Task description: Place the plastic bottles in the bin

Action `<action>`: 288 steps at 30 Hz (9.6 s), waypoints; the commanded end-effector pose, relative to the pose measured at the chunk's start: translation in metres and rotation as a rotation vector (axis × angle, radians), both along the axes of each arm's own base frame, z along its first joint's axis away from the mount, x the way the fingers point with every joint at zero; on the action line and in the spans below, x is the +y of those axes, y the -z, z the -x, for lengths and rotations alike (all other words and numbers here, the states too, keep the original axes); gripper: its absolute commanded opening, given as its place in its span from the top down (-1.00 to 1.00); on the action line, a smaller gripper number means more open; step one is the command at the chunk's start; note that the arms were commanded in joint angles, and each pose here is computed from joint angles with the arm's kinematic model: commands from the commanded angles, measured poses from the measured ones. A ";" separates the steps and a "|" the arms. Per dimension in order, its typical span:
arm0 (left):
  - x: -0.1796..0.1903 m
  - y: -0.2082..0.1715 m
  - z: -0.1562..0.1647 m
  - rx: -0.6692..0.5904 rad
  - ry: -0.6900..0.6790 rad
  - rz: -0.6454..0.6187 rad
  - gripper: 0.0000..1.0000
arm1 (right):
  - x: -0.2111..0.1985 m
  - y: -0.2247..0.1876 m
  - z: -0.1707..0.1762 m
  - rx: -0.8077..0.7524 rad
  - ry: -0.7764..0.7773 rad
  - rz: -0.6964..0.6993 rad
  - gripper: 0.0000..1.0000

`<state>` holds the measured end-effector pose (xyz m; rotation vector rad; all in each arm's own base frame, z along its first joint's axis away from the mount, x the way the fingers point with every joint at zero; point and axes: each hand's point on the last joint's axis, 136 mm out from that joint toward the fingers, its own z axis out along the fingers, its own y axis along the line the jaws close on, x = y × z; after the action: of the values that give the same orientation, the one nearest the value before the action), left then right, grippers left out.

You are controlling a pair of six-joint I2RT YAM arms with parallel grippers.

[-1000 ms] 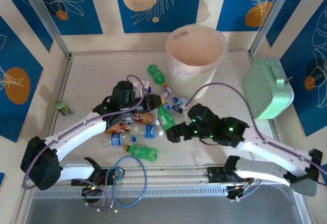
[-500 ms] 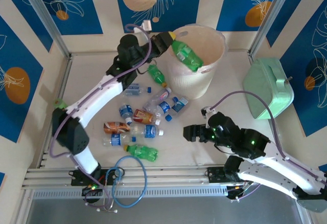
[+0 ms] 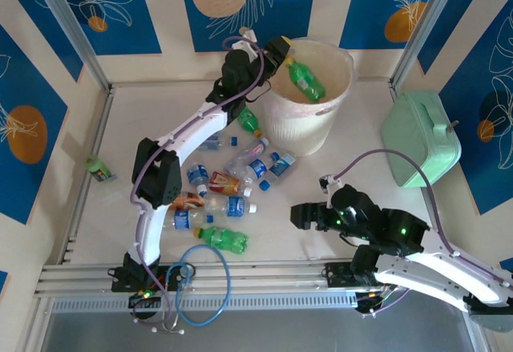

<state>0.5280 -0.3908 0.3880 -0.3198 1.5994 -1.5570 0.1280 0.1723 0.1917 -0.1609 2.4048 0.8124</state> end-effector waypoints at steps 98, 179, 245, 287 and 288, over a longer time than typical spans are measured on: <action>0.281 0.222 0.323 0.679 -0.123 -0.749 -0.38 | 0.185 0.075 0.038 0.134 -0.755 0.417 -0.13; 0.319 0.249 0.349 0.732 -0.247 -0.827 -0.47 | 0.090 -0.145 -0.097 -0.291 -0.110 0.091 -0.59; 0.259 0.335 0.187 0.829 -0.018 -1.177 -0.30 | 0.062 -0.059 -0.061 -0.097 0.026 0.137 -0.58; 0.141 0.064 0.281 -0.198 0.505 -0.470 -0.12 | 0.116 -0.198 -0.100 -0.120 -0.169 -0.315 -0.68; 0.139 0.061 0.284 -0.207 0.519 -0.460 -0.12 | 0.119 -0.199 -0.103 -0.120 -0.173 -0.318 -0.69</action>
<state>0.2666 -0.2394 0.2937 0.3885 2.0427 -1.3259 0.2330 0.2808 0.3724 -0.2012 2.1886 1.1513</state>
